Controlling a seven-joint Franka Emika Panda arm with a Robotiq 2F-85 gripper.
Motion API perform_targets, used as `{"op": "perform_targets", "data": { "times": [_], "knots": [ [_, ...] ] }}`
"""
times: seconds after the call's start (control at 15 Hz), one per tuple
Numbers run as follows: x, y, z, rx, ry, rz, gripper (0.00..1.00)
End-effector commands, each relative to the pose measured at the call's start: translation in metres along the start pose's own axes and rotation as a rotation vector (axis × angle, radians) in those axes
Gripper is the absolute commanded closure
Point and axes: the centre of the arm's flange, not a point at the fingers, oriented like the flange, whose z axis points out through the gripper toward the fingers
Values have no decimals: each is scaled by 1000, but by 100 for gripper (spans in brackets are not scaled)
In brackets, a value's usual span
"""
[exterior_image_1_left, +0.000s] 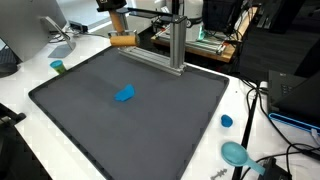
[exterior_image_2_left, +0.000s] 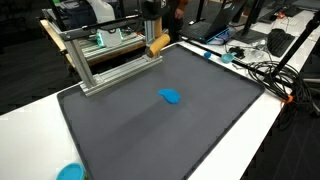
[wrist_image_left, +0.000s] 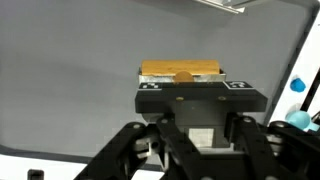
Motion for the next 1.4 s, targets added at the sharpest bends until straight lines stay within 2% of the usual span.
{"op": "perform_targets", "data": {
  "times": [0.0, 0.07, 0.13, 0.2, 0.27, 0.4, 0.53, 0.6, 0.73, 0.8, 0.93, 1.2, 1.33],
  "knots": [
    [-13, -36, -32, -48, -29, 160, 78],
    [-18, -47, -35, -78, -44, 205, 78],
    [-24, -61, -40, -110, -52, 201, 78],
    [-30, -74, -41, -185, -46, 211, 78],
    [-33, -82, -40, -225, -40, 204, 78],
    [-38, -100, -34, -209, -4, 168, 78],
    [-40, -113, -24, -124, 7, 162, 78],
    [-23, -103, -31, -168, -21, 156, 53],
    [-26, -111, -24, -146, -23, 150, 53],
    [-26, -110, -22, -144, -24, 150, 78],
    [-33, -109, -10, -134, -24, 145, 78],
    [-53, -105, 14, -109, -80, 148, 78],
    [-67, -101, 20, -108, -91, 194, 78]
  ]
}}
